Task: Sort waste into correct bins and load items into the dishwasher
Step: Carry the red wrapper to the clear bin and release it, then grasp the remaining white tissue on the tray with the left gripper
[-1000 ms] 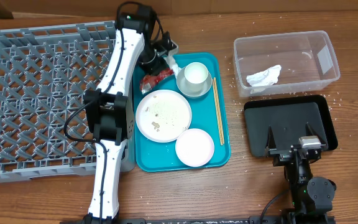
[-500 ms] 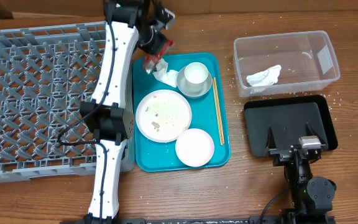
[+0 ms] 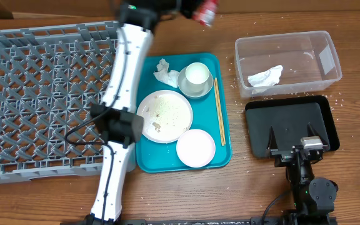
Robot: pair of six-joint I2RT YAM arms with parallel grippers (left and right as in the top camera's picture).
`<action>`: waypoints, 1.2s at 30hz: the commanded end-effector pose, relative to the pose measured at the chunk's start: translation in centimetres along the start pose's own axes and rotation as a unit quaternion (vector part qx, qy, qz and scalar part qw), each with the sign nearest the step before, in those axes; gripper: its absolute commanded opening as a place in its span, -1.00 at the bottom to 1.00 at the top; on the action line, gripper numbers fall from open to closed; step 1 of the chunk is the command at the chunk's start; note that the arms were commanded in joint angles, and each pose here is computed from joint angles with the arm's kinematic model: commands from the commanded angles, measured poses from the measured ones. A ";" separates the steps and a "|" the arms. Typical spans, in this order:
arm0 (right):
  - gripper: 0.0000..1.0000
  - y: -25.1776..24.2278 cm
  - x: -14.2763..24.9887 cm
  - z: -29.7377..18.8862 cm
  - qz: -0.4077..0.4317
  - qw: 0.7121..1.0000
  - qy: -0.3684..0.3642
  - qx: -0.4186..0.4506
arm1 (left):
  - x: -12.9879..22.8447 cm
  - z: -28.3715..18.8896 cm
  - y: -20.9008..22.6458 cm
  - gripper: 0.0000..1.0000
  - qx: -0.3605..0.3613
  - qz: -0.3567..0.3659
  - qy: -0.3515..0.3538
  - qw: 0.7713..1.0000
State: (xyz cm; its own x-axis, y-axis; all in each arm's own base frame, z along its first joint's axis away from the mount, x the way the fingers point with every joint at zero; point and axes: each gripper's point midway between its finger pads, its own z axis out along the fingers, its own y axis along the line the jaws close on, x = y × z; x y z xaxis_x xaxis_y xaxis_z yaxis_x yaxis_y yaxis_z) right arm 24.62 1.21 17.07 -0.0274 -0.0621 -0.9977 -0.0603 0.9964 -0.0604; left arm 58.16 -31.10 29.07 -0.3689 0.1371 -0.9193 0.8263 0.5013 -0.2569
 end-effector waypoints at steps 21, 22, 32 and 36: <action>1.00 0.0 0.1 0.0 0.000 1.000 -0.004 0.002 | 7.5 12.4 -9.6 0.66 0.022 0.052 0.048 0.997; 1.00 0.0 0.1 0.0 0.000 1.000 -0.004 0.002 | 6.7 11.6 -9.5 0.63 0.029 0.049 0.042 0.997; 1.00 0.0 0.1 0.0 0.000 1.000 -0.004 0.002 | 2.9 -2.9 -1.2 0.55 -0.075 0.010 0.099 0.992; 1.00 0.0 0.1 0.0 0.000 1.000 -0.004 0.002 | 6.6 -10.2 5.4 0.31 -0.197 -0.058 0.178 0.962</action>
State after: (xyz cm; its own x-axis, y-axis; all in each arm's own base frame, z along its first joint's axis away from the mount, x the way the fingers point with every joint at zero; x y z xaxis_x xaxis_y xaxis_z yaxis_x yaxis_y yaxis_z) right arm 24.62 1.21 17.09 -0.0262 -0.0621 -0.9977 -0.0598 0.9964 -0.0604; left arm 54.53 -26.41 22.36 -0.6260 0.3133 -0.7141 0.6682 0.6876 -0.2841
